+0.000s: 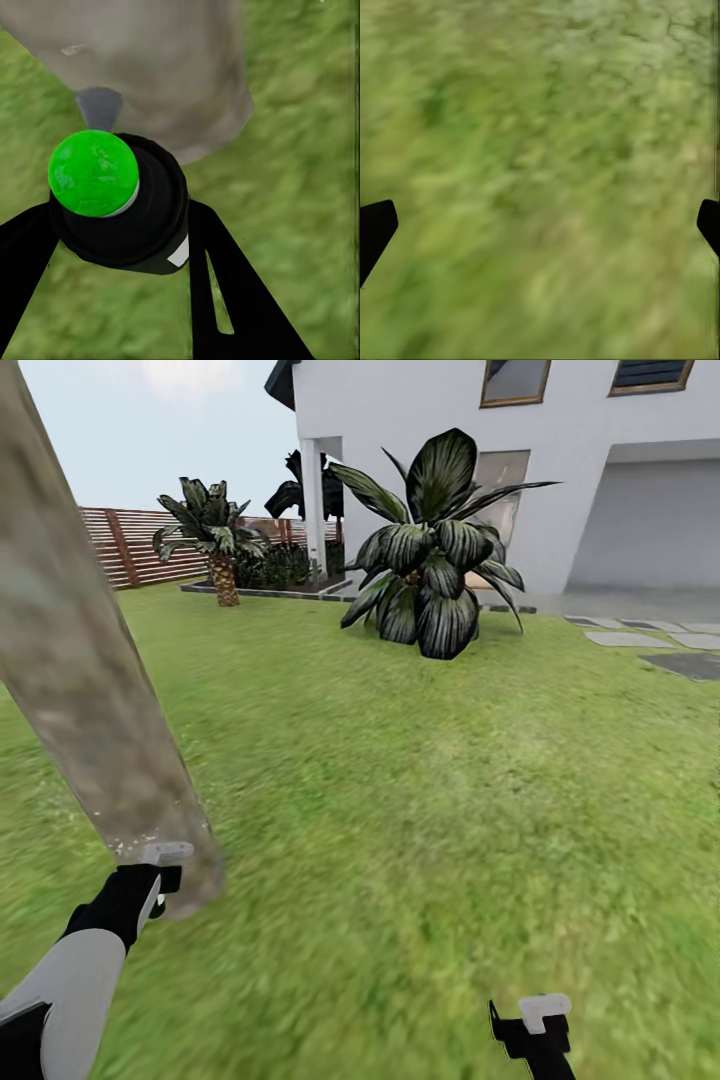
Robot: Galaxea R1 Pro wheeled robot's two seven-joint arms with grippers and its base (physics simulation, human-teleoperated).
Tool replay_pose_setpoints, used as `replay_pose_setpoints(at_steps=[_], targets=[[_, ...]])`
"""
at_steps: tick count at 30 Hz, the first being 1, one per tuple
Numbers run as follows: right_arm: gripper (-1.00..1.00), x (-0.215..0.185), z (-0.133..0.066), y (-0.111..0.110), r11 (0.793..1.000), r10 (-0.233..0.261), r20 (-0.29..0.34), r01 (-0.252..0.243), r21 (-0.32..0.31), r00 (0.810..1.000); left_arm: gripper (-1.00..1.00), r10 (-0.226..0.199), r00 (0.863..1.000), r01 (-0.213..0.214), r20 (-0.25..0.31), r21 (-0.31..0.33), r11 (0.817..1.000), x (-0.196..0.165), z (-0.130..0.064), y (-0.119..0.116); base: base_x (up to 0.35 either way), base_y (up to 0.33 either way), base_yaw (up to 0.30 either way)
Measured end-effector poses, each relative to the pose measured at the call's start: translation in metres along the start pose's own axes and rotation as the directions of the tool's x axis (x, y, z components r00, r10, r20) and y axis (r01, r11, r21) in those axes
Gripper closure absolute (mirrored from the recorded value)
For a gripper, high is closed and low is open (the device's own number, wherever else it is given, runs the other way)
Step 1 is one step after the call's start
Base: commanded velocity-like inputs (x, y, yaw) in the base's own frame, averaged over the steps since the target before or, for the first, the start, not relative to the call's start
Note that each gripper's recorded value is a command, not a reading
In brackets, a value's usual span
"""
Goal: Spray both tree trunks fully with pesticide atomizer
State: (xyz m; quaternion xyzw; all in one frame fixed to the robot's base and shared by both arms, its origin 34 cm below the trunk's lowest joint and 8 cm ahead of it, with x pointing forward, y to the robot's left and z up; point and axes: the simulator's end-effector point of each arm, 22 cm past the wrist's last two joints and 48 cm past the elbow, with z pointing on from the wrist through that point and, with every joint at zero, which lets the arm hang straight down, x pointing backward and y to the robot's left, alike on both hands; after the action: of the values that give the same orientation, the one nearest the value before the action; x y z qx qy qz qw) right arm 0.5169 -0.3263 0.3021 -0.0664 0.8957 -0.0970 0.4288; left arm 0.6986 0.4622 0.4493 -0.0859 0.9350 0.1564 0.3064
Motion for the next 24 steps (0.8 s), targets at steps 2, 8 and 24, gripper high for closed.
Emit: replay_pose_setpoints(at_steps=[2,8,24], targets=[[-1.0,0.0,0.0,-0.0003,1.0,-0.001,0.0,0.001,0.0,1.0,1.0,0.0,1.0,0.0,0.0,0.0,1.0,-0.0001,0.0,0.0,0.085,-0.268,0.0],[-1.0,-0.0002,-0.0001,0.0013,1.0,0.001,0.0,-0.001,-0.002,1.0,1.0,0.0,1.0,0.0,0.001,-0.001,1.0,-0.0007,-0.0001,0.0006,0.084,-0.268,0.124],[-1.0,0.0001,-0.0002,0.0019,1.0,0.0,-0.001,0.0,-0.003,1.0,1.0,0.0,1.0,0.0,0.002,-0.008,1.0,-0.0009,0.0002,0.0055,0.087,-0.268,0.277]])
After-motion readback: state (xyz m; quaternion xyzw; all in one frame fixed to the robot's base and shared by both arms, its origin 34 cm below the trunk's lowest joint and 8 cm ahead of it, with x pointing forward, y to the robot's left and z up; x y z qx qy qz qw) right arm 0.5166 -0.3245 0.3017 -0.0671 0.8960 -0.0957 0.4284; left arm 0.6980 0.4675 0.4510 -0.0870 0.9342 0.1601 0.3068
